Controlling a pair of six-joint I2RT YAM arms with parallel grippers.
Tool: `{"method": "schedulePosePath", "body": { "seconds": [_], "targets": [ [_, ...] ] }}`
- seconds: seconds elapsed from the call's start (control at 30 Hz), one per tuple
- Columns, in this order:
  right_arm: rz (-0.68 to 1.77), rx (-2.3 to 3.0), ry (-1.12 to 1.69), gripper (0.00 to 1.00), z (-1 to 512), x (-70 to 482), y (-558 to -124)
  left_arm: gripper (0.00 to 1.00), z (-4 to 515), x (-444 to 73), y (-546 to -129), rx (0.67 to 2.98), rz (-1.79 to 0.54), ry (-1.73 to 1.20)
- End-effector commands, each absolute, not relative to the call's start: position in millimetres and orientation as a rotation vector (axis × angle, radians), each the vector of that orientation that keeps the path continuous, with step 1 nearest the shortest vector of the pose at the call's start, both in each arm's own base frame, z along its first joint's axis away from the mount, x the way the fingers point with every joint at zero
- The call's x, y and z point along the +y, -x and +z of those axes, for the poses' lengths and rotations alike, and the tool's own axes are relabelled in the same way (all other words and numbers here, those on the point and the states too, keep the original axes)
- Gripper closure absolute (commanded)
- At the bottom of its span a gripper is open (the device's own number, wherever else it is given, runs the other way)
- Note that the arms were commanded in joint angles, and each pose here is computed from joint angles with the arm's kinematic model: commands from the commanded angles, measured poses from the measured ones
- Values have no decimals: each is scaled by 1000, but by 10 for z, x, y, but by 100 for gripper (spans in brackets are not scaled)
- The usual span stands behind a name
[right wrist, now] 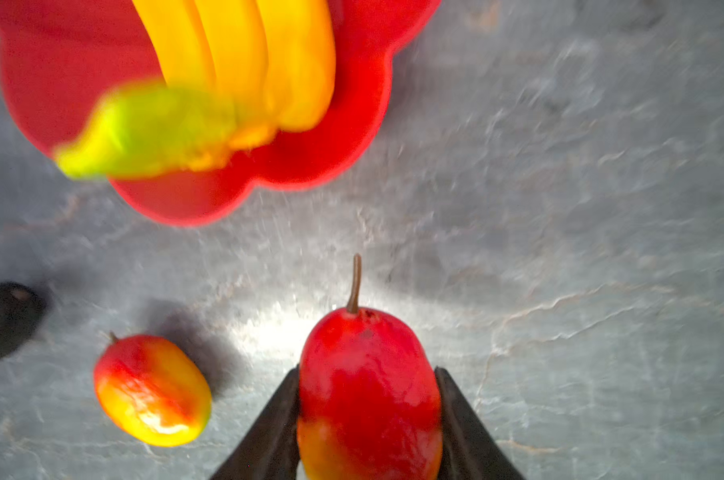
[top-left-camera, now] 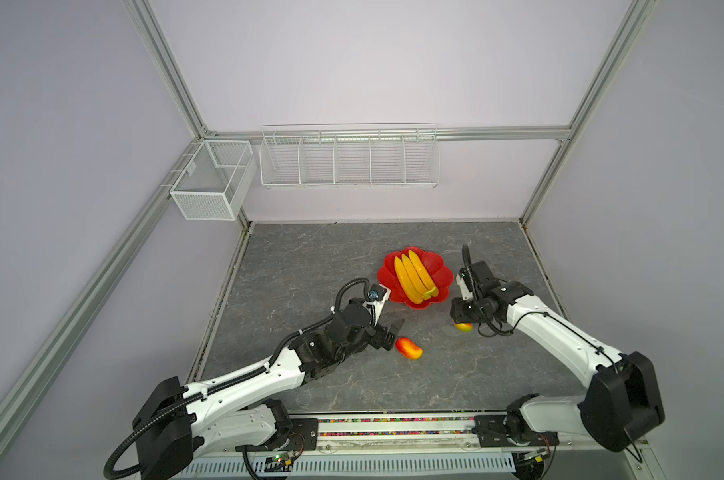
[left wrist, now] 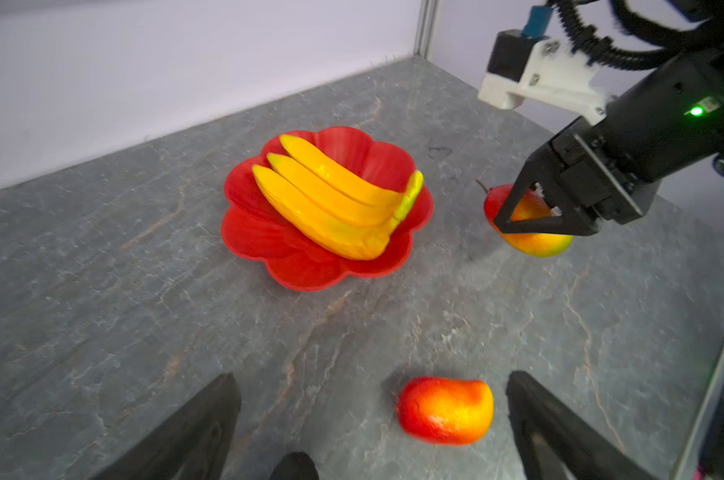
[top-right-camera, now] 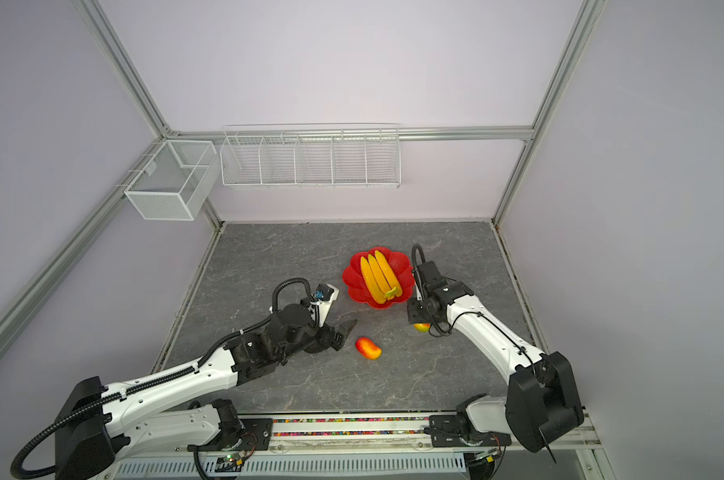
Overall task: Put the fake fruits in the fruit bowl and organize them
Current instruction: 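Grasp the red-yellow mango with the right gripper and drop it into the bowl, then grasp the black avocado with the left gripper while the right gripper withdraws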
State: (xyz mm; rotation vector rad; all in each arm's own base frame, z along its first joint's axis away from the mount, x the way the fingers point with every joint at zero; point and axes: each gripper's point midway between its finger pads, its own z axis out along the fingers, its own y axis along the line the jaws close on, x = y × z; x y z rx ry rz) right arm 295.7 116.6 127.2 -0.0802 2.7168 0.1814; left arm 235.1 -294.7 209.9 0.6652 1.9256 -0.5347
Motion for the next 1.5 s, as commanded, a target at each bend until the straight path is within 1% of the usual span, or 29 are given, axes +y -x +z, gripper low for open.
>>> {"method": "schedulePosePath", "body": {
  "seconds": [0.0, 0.13, 0.27, 0.4, 0.47, 0.67, 0.73, 0.8, 0.97, 1.07, 1.2, 1.3, 1.37, 1.47],
  "targets": [
    [193, 2652, 115, 59, 1491, 1159, -3311, 1, 2255, -2942, -2616, 1926, -523, -568],
    [256, 2555, 130, 59, 1662, 1322, -3964, 1, 2265, -2967, -2874, 1950, -497, -534],
    [303, 2548, 130, 59, 1525, 1457, -4439, 1, 2231, -2977, -3048, 1976, -440, -536],
    [351, 2579, 152, 60, 1257, 1608, -4677, 1, 2117, -2912, -3199, 2007, -338, -490],
    [346, 2589, 151, 60, 1128, 1622, -4755, 1, 2032, -2956, -3209, 2026, -315, -552],
    [340, 2630, 169, 58, 907, 1653, -4823, 1, 1944, -3011, -3185, 2029, -336, -590],
    [343, 2640, 171, 57, 864, 1666, -4831, 1, 1906, -2997, -3174, 2041, -325, -603],
    [338, 2656, 178, 54, 825, 1668, -4831, 1, 1843, -2957, -3150, 2072, -299, -625],
    [328, 2651, 188, 34, 862, 1655, -4843, 1, 1741, -2814, -3042, 2136, -242, -666],
    [337, 2611, 192, 22, 1037, 1672, -4858, 1, 1752, -2680, -2934, 2154, -212, -695],
    [341, 2533, 217, 14, 1433, 1727, -4787, 1, 1695, -2454, -2679, 2218, -188, -762],
    [362, 2490, 264, 6, 1715, 1838, -4518, 8, 1491, -2227, -2431, 2370, -160, -757],
    [394, 2485, 305, 1, 1827, 1947, -4185, 12, 1344, -2104, -2260, 2481, -160, -725],
    [472, 2496, 345, 10, 1828, 2090, -3596, 14, 1209, -2022, -2097, 2557, -199, -678]
  ]
}}
